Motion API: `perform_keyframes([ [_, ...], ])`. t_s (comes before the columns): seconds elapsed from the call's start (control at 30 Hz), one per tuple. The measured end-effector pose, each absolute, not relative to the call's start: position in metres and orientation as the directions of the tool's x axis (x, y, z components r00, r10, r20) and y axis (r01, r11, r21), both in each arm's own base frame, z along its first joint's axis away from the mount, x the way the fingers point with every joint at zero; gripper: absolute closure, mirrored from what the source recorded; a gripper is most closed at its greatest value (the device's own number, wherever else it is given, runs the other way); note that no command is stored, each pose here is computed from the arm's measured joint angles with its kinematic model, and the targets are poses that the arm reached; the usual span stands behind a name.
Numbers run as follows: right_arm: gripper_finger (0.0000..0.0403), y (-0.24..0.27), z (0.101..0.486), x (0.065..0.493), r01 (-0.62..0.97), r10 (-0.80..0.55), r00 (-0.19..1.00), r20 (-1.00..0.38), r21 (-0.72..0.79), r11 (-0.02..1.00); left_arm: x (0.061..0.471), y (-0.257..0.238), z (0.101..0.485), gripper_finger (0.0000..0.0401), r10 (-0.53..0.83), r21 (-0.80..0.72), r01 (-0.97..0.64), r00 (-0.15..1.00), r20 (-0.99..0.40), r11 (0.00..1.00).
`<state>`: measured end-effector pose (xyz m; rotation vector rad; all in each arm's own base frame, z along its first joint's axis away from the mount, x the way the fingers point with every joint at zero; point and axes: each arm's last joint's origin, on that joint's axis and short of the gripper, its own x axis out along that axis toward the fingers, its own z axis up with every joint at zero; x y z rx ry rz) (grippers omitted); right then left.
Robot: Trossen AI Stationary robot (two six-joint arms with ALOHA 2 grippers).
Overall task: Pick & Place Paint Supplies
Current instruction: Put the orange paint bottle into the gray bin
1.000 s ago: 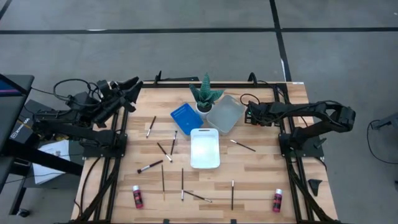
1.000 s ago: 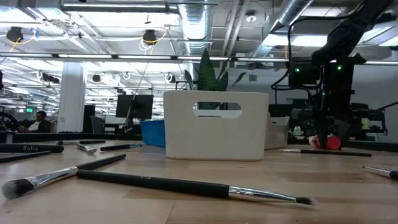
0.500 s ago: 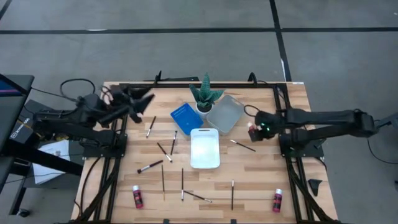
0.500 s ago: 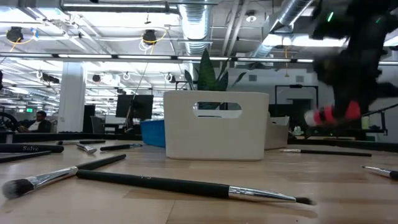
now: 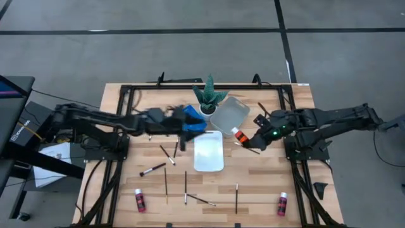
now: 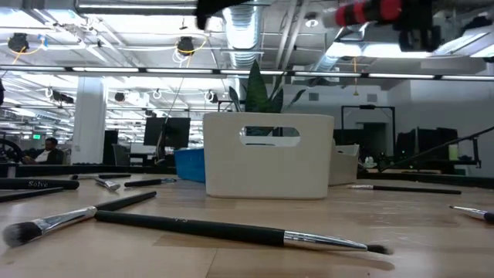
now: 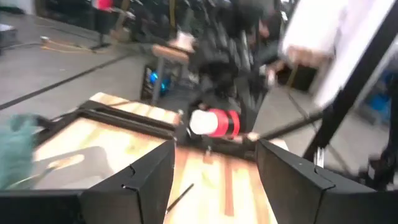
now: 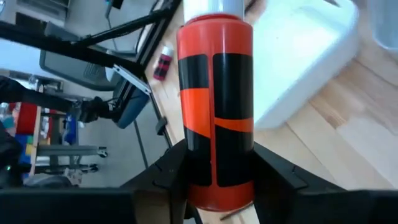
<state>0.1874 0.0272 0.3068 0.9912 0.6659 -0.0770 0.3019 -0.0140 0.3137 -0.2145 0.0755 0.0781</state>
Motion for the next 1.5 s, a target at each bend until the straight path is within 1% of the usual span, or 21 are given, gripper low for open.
perform_keyframes([
  [0.17, 0.0269, 0.037, 0.315, 0.217, 0.298, 0.313, 0.752, -0.58, 0.723, 0.623, 0.34, -0.02, 0.322, 0.0168, -0.081, -0.132, 0.069, 0.993, -0.088, 0.989],
  [0.23, 0.0269, 0.042, 0.319, 0.228, 0.265, 0.345, 0.738, -0.58, 0.719, 0.643, 0.348, -0.02, 0.319, 0.0158, -0.124, -0.121, 0.107, 0.982, -0.142, 0.987],
  [0.4, 0.0269, 0.052, 0.331, 0.247, 0.193, 0.375, 0.729, -0.573, 0.697, 0.69, 0.351, -0.022, 0.319, 0.0138, -0.288, -0.161, 0.262, 0.942, -0.171, 0.952],
  [0.53, 0.0269, 0.056, 0.336, 0.261, 0.135, 0.416, 0.714, -0.564, 0.693, 0.708, 0.349, -0.023, 0.317, 0.0135, -0.338, -0.189, 0.302, 0.919, -0.202, 0.934],
  [0.6, 0.0269, 0.057, 0.335, 0.267, 0.129, 0.422, 0.702, -0.574, 0.685, 0.717, 0.347, -0.023, 0.321, 0.0136, -0.347, -0.186, 0.314, 0.92, -0.182, 0.931],
  [0.7, 0.0269, 0.058, 0.331, 0.273, 0.134, 0.42, 0.695, -0.584, 0.679, 0.722, 0.348, -0.023, 0.319, 0.0143, -0.353, -0.198, 0.316, 0.916, -0.192, 0.928],
  [0.8, 0.0269, 0.057, 0.328, 0.277, 0.142, 0.417, 0.69, -0.591, 0.676, 0.723, 0.347, -0.025, 0.319, 0.0157, -0.371, -0.202, 0.333, 0.908, -0.194, 0.921],
  [0.97, 0.0269, 0.055, 0.33, 0.278, 0.131, 0.415, 0.707, -0.573, 0.682, 0.719, 0.346, -0.026, 0.314, 0.018, -0.383, -0.241, 0.327, 0.892, -0.239, 0.914],
  [1.23, 0.0269, 0.047, 0.335, 0.277, 0.126, 0.414, 0.724, -0.552, 0.696, 0.707, 0.346, -0.023, 0.315, 0.0188, -0.384, -0.245, 0.327, 0.891, -0.24, 0.913],
  [1.5, 0.0269, 0.046, 0.335, 0.277, 0.126, 0.414, 0.725, -0.551, 0.696, 0.707, 0.339, -0.019, 0.323, 0.023, -0.376, -0.241, 0.322, 0.899, -0.226, 0.915],
])
